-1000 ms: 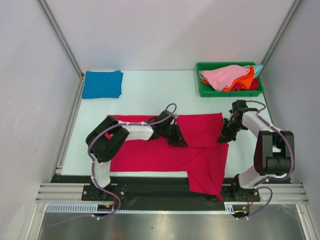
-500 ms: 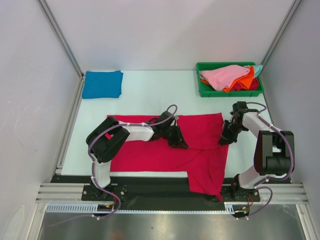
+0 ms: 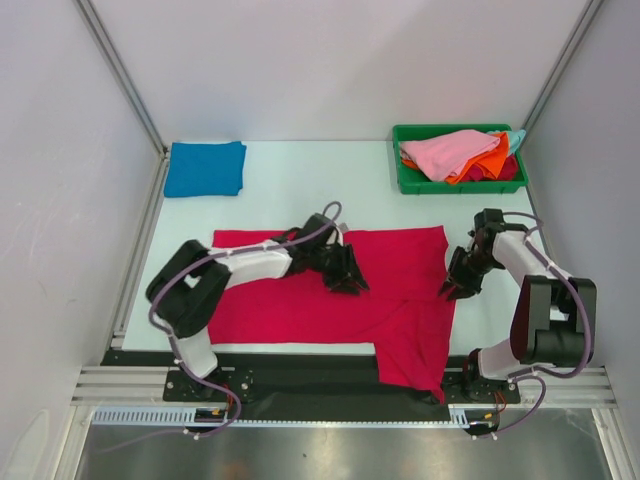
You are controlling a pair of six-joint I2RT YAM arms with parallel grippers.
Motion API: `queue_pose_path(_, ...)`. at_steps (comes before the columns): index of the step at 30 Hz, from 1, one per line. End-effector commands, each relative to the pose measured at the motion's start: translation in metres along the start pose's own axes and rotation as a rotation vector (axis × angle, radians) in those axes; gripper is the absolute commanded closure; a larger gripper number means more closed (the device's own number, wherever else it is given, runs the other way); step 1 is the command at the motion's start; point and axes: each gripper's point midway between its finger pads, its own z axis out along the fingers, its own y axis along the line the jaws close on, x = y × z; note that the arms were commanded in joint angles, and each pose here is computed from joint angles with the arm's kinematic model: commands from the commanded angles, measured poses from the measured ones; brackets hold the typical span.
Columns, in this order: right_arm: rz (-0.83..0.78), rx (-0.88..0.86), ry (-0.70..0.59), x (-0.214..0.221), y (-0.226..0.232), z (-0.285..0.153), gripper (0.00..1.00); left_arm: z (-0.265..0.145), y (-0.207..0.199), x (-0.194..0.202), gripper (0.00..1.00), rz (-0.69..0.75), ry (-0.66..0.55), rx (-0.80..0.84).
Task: Fold and stack the t-shirts
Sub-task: Fold the tshirt
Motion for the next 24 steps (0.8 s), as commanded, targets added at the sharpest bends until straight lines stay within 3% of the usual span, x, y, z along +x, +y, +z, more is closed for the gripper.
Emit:
queue_pose_path(1,0.015,-0.068,-0.06,-0.005,0.016,-0.025,0.64,-0.069,-0.006,-0.036,0.57,0.131,-0.152,0.03)
queue_pose_path(5,0.046,-0.099,-0.075,-0.006,0.021,-0.021,0.56,-0.114,0.013,-0.051,0.48,0.2,-0.25,-0.011)
queue_pose_path(9,0.056,-0.128,-0.125,-0.015,0.026,-0.021,0.55,-0.123,0.021,-0.046,0.48,0.237,-0.272,-0.009)
queue_pose_path(13,0.051,-0.126,-0.362,-0.067,0.033,-0.037,0.51,-0.14,0.03,-0.056,0.47,0.215,-0.406,0.034)
queue_pose_path(15,0.085,-0.125,-0.436,-0.087,0.034,-0.038,0.39,-0.15,0.037,-0.063,0.46,0.196,-0.439,0.019)
queue_pose_path(17,0.084,-0.118,-0.537,-0.115,0.037,-0.045,0.37,-0.165,0.052,-0.079,0.45,0.175,-0.471,-0.03)
queue_pose_path(21,0.021,-0.029,-0.567,-0.155,0.029,-0.034,0.31,-0.189,0.082,-0.103,0.45,0.137,-0.506,-0.125)
queue_pose_path(24,-0.053,-0.056,-0.599,-0.182,0.032,-0.033,0.28,-0.21,0.106,-0.118,0.44,0.066,-0.565,-0.165)
